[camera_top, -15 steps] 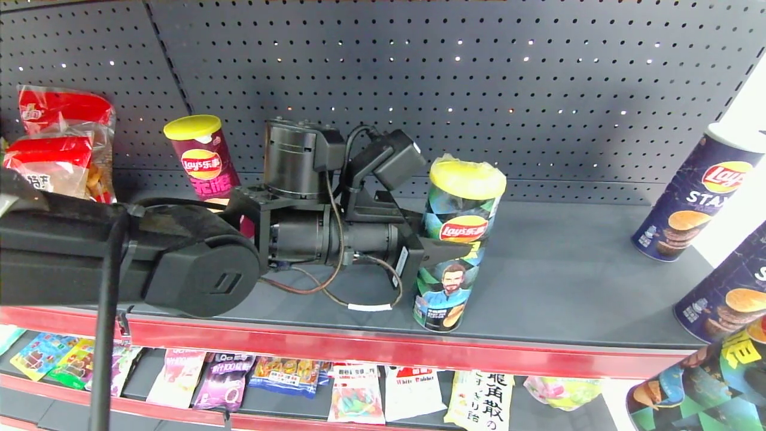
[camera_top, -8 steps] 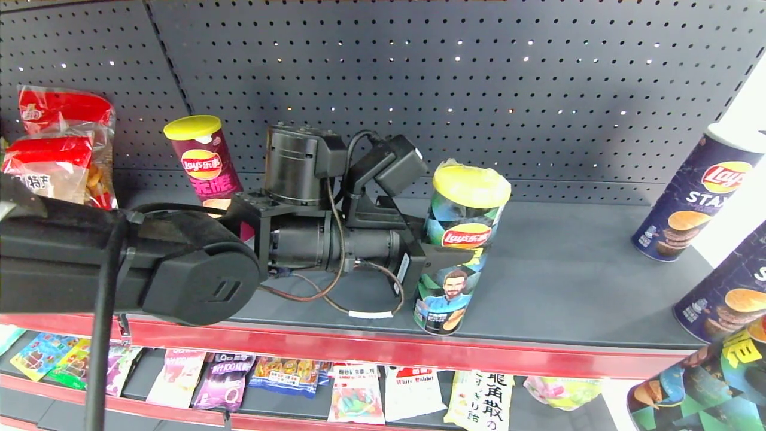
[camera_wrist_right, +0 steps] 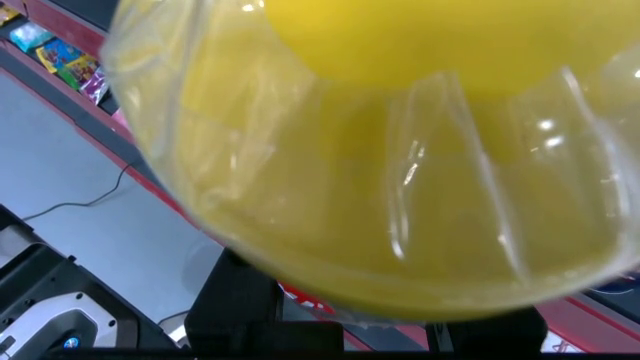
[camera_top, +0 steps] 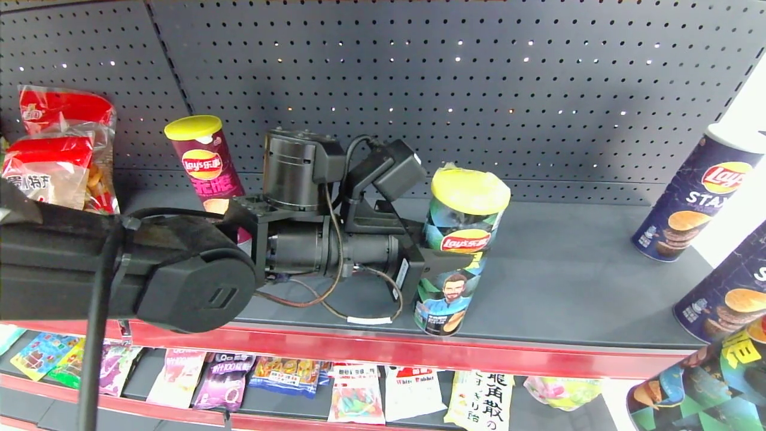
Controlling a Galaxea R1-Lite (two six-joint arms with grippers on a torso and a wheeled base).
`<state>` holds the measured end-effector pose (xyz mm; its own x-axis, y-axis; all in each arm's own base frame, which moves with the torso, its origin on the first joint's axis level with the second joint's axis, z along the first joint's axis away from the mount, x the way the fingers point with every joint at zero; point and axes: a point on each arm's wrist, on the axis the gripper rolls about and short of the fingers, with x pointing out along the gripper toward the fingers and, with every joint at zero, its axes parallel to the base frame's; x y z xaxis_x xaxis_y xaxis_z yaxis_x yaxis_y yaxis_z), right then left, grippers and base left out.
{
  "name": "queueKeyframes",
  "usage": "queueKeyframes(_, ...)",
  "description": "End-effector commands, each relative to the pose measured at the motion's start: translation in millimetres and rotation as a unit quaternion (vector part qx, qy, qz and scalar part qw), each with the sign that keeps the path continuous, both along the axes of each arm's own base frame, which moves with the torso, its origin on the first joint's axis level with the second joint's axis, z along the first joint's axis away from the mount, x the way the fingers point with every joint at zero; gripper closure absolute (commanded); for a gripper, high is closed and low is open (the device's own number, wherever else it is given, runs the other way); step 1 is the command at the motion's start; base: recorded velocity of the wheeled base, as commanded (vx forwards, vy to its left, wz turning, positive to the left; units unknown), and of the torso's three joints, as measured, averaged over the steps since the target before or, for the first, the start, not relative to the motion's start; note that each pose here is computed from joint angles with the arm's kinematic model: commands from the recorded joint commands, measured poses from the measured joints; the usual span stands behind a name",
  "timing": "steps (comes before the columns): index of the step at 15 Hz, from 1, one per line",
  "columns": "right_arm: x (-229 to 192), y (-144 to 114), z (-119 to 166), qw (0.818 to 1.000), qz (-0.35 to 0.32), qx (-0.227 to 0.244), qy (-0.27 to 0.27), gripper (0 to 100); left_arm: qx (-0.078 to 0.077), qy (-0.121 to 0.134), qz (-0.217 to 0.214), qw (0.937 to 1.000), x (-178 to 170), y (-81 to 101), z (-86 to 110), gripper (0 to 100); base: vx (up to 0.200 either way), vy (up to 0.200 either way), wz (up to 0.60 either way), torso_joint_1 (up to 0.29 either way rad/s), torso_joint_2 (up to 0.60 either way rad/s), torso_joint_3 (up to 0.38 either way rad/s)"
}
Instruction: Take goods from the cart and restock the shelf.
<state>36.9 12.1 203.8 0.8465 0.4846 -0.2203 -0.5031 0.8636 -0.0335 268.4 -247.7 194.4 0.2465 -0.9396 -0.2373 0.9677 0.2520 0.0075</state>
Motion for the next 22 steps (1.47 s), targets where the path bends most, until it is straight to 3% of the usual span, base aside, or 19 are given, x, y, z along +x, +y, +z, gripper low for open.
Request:
queueKeyframes(1, 0, 0, 0, 1.0, 0.001, 0.0, 0.0, 100, 0.004, 0.003, 0.001, 1.0, 0, -0.2, -2.9, 100, 0.0, 0.0, 0.0, 0.0, 0.0, 0.0)
queueKeyframes(2, 0, 0, 0, 1.0, 0.001, 0.0, -0.001, 100, 0.005, 0.003, 0.002, 1.0, 0, 0.3, -3.3, 0, 0.0, 0.0, 0.0, 0.0, 0.0, 0.0)
queueKeyframes(7, 2, 0, 5, 1.0, 0.002, 0.0, -0.003, 100, 0.005, 0.006, 0.004, 1.0, -6, 6.3, -1.2, 0, 0.0, 0.0, 0.0, 0.0, 0.0, 0.0)
queueKeyframes(12, 44, 5, 33, 1.0, 0.022, -0.011, 0.019, 100, 0.022, 0.01, 0.049, 0.9985, -31, 38.1, -0.3, 0, 0.0, 0.0, 0.0, 0.0, 0.0, 0.0)
queueKeyframes(14, 72, 16, 35, 0.998, 0.057, -0.015, 0.018, 100, 0.024, 0.012, 0.068, 0.9974, -43, 61.1, 0.7, 0, 0.0, 0.0, 0.0, 0.0, 0.0, 0.0)
queueKeyframes(17, 133, 43, 32, 0.995, 0.094, -0.019, 0.016, 100, 0.046, 0.015, 0.132, 0.9901, -72, 98.2, -6.8, 0, 0.0, 0.0, 0.0, 0.0, 0.0, 0.0)
queueKeyframes(20, 200, 68, 39, 0.995, 0.102, -0.02, 0.009, 100, 0.061, 0.015, 0.175, 0.9825, -94, 120.7, -16.0, 0, 0.0, 0.0, 0.0, 0.0, 0.0, 0.0)
queueKeyframes(22, 235, 84, 44, 0.994, 0.111, -0.019, 0.004, 100, 0.061, 0.011, 0.191, 0.9796, -102, 129.8, -16.1, 0, 0.0, 0.0, 0.0, 0.0, 0.0, 0.0)
